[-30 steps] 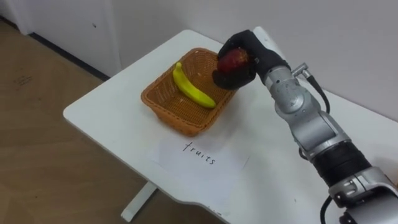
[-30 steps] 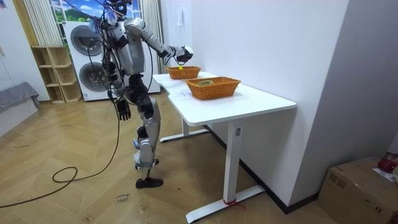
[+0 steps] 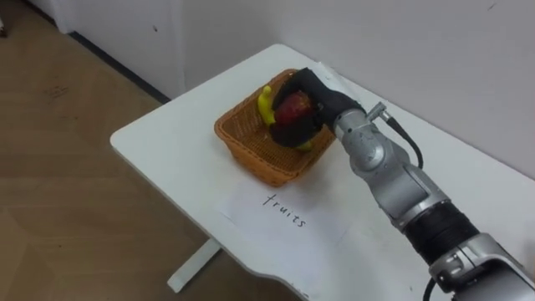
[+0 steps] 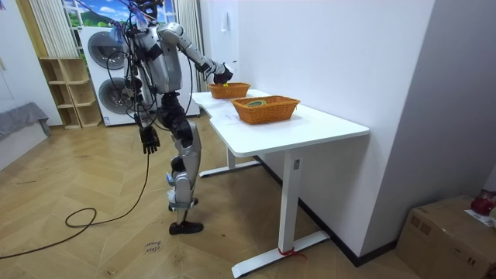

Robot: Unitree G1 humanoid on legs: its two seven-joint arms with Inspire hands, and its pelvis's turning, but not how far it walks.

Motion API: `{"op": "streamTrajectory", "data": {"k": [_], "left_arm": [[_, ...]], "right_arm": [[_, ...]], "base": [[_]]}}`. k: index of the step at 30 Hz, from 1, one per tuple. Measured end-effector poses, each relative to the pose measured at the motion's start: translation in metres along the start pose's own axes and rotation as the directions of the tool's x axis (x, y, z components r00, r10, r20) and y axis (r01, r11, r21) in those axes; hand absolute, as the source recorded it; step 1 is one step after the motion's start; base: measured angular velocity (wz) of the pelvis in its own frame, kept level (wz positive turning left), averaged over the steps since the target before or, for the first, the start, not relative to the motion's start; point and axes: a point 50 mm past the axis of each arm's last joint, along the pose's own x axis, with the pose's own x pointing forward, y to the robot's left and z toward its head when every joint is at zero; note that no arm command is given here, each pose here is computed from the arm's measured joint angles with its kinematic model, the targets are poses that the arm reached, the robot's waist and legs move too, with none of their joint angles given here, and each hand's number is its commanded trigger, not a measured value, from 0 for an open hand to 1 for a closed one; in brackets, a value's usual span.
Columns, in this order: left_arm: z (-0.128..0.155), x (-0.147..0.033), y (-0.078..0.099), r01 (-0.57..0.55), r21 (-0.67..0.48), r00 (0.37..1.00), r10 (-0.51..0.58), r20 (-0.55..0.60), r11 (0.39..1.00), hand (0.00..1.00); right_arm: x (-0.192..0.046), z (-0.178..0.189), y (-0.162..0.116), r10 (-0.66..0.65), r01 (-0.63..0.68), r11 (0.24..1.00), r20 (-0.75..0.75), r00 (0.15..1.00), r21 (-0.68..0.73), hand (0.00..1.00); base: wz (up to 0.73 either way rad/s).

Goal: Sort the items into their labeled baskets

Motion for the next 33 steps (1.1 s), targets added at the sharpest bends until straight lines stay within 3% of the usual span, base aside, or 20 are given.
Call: {"op": "streamTrajectory", "data": {"k": [10,12,14,18,33], "left_arm": [[-0.001,0.0,-0.001,0.006,-0.001,1.0,-0.006,-0.008,1.0,0.0],[-0.001,0.0,-0.002,0.008,-0.002,1.0,-0.008,-0.008,1.0,0.0],[-0.001,0.0,-0.002,0.009,-0.002,1.0,-0.009,-0.008,1.0,0.0],[-0.002,0.0,-0.003,0.012,-0.003,1.0,-0.012,-0.009,1.0,0.0],[0.0,0.0,-0.002,-0.015,-0.011,1.0,0.015,0.003,1.0,0.0]], "right_arm": [[-0.005,-0.009,0.009,0.039,-0.038,0.999,-0.027,0.999,0.025,1.0],[-0.005,-0.009,0.01,0.041,-0.04,0.999,-0.027,0.999,0.025,0.95],[-0.005,-0.009,0.01,0.042,-0.041,0.999,-0.027,0.999,0.024,0.75],[-0.005,-0.009,0.01,0.041,-0.041,0.999,-0.027,0.999,0.022,0.0],[-0.005,-0.017,0.009,0.044,-0.042,0.998,-0.058,0.997,0.04,0.0]], "base": [[-0.02],[0.0],[0.0],[0.0],[0.0]]}}
